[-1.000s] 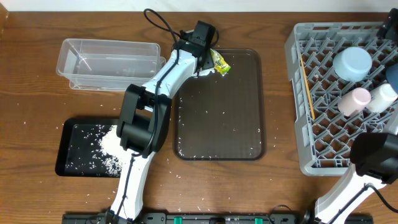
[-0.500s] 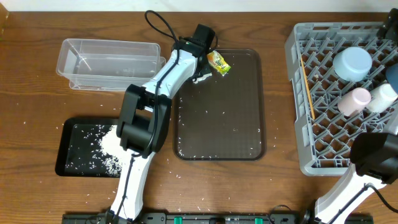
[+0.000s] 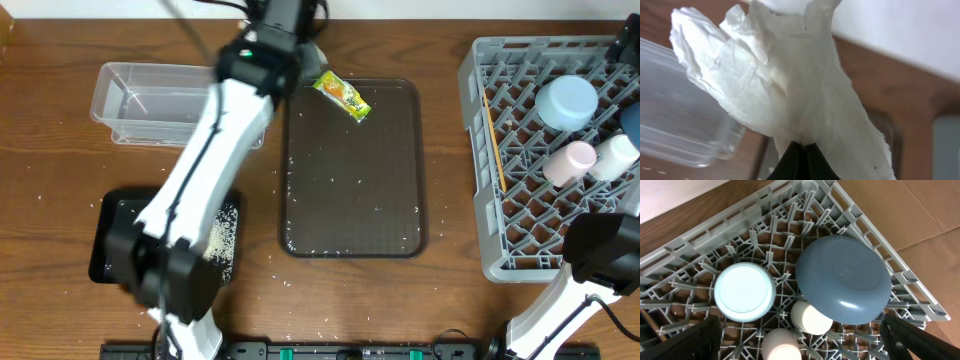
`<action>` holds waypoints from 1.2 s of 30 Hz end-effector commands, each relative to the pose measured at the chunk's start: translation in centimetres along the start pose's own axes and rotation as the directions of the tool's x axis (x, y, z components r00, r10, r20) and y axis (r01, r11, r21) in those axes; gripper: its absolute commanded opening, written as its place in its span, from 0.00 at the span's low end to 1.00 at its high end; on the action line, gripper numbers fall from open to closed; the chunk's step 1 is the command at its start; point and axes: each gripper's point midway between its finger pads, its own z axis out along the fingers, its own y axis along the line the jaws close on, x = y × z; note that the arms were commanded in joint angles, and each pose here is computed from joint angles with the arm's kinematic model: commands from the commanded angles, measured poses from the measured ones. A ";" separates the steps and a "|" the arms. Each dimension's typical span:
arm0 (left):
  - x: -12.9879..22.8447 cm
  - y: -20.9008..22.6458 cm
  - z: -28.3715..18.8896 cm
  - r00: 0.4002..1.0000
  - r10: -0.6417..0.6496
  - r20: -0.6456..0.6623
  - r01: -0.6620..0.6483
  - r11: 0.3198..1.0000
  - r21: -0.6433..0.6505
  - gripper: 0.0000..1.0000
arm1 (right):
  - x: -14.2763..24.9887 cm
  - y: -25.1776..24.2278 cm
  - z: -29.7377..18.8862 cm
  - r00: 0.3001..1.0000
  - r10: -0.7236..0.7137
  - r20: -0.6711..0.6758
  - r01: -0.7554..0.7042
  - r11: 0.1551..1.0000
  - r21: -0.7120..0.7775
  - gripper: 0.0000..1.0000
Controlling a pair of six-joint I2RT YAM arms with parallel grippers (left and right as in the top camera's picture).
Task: Sort waste into correct bins and load items into the dishwasher rack
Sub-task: 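Carry the napkin to the clear plastic bin and release, then reach the left gripper to the snack packet and grasp it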
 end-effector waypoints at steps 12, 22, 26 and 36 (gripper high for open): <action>-2.9 15.7 4.3 0.940 -0.338 0.057 0.337 0.885 -0.320 0.36 | -0.1 -0.3 -0.2 1.000 0.014 0.004 -0.014 1.000 0.010 0.99; -1.9 13.2 5.1 0.961 -0.256 -0.106 0.237 0.957 -0.164 0.77 | -0.1 -0.3 -0.2 1.000 0.013 0.004 -0.013 1.000 0.010 0.99; 0.0 6.2 4.7 0.961 -0.129 -0.245 0.163 0.979 0.125 0.76 | -0.1 -0.3 -0.2 1.000 0.013 0.004 -0.014 1.000 0.010 0.99; 3.4 -7.0 4.7 0.988 0.154 -0.006 -0.149 0.964 0.219 0.81 | -0.1 -0.3 -0.2 1.000 0.014 0.004 -0.014 1.000 0.010 0.99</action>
